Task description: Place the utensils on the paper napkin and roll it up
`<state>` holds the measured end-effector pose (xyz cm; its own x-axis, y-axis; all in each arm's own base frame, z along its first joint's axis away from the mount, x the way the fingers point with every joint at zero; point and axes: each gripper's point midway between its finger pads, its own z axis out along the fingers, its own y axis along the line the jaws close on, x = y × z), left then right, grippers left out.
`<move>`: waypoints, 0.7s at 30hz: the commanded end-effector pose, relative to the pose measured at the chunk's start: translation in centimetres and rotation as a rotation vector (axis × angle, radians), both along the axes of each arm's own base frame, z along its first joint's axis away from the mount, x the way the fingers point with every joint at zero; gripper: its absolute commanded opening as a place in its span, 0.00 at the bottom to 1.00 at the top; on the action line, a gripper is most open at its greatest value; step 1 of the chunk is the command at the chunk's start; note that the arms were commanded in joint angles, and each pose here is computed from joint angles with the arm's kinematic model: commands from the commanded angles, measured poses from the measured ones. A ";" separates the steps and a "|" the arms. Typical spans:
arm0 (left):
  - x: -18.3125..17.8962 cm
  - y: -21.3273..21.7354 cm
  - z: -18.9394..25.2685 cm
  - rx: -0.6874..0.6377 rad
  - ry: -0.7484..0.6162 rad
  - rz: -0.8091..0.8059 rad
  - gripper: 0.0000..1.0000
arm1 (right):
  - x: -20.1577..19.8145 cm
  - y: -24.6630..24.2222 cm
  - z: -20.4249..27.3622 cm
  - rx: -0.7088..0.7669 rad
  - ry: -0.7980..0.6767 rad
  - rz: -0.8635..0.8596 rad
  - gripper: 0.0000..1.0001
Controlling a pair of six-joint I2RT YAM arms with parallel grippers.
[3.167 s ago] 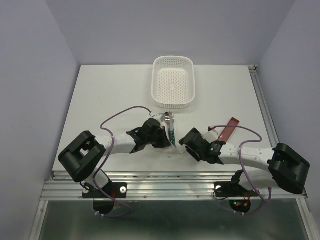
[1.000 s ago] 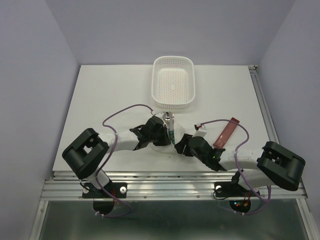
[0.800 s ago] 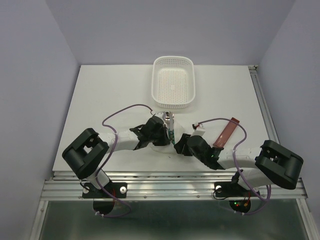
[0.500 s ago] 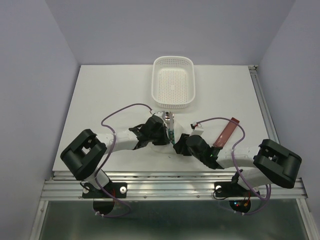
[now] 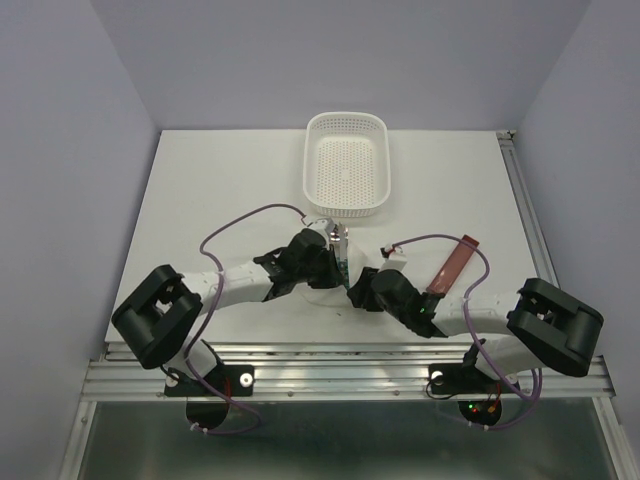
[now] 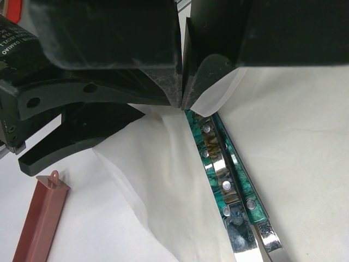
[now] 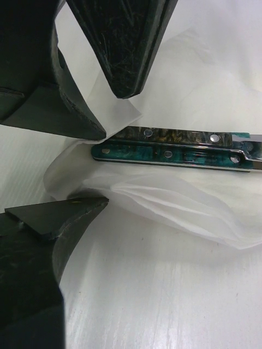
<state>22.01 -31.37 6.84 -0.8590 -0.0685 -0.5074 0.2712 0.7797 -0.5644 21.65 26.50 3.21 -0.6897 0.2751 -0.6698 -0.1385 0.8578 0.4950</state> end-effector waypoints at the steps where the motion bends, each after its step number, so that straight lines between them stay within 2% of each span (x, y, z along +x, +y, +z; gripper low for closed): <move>1: 0.1 -1.0 0.3 -0.032 -0.008 -0.018 0.14 | 0.5 0.3 0.9 -0.019 -0.011 0.004 0.52; 10: 0.5 -0.5 -0.9 -0.007 -0.008 0.006 0.14 | 1.2 -0.8 2.1 -0.012 -0.043 -0.067 0.57; 21: 0.3 0.0 -1.7 0.015 -0.009 0.012 0.13 | 2.4 -0.8 2.7 -0.024 -0.081 -0.110 0.49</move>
<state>22.24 -31.49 5.40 -0.8632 -0.0657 -0.5006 0.2618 0.7896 -0.5550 22.16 24.64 3.45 -0.6581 0.2791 -0.6992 -0.0864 0.8946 0.4384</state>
